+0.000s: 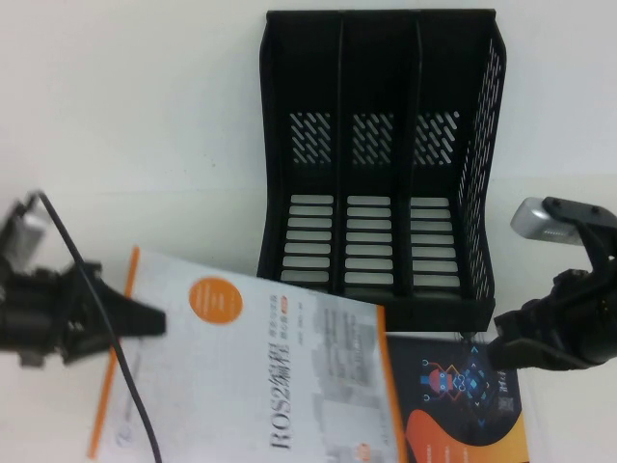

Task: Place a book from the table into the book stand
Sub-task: Pick up the book with your left arm, then place the book on the book shelf

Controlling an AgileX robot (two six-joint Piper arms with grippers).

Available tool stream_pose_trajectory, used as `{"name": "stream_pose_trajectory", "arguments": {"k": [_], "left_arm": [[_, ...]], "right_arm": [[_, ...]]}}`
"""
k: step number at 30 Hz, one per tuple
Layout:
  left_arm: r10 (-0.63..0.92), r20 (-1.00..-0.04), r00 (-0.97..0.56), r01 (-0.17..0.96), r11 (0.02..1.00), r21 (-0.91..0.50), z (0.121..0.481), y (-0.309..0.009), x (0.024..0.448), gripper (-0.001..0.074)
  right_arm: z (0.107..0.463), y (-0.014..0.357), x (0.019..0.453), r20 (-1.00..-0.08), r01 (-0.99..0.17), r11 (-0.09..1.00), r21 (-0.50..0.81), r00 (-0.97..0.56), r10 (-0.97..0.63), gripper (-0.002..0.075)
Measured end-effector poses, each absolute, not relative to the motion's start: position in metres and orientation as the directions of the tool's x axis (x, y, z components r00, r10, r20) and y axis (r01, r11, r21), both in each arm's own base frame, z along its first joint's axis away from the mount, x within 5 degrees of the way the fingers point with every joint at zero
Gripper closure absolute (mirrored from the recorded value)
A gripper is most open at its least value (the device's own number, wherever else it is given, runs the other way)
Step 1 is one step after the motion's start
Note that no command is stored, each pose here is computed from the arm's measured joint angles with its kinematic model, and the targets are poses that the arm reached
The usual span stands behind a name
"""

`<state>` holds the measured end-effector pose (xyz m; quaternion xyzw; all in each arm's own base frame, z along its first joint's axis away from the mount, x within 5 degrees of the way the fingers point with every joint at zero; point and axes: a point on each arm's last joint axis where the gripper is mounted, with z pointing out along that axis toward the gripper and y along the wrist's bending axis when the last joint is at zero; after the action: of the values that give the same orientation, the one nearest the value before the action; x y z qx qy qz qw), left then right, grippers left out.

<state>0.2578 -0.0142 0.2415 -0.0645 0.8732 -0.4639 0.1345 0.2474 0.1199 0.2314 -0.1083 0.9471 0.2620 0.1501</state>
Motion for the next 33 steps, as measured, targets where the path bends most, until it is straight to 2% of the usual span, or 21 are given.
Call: {"name": "stream_pose_trajectory", "arguments": {"k": [7,16,21,26,33], "left_arm": [[-0.236,-0.381,-0.894,0.141,0.659,-0.739,0.337,-0.013,0.248,0.063],[-0.257,-0.563,-0.785,0.247,0.704,-0.666,0.428,-0.01,0.249,0.063],[-0.311,-0.596,-0.741,0.254,0.691,-0.677,0.463,-0.007,0.261,0.063],[-0.35,-0.607,-0.714,0.256,0.676,-0.691,0.482,-0.012,0.285,0.063],[-0.34,-0.643,-0.686,0.244,0.726,-0.643,0.493,-0.049,0.316,0.063]], "right_arm": [[0.241,0.117,0.24,-0.354,-0.308,0.836,0.455,-0.924,-0.148,0.0727],[0.24,0.117,0.238,-0.342,-0.318,0.836,0.447,-0.925,-0.169,0.0727],[0.242,0.116,0.237,-0.348,-0.323,0.837,0.441,-0.922,-0.172,0.0727],[0.241,0.115,0.236,-0.341,-0.333,0.839,0.429,-0.92,-0.191,0.0727],[0.24,0.115,0.234,-0.323,-0.34,0.838,0.427,-0.923,-0.21,0.0727]]}}
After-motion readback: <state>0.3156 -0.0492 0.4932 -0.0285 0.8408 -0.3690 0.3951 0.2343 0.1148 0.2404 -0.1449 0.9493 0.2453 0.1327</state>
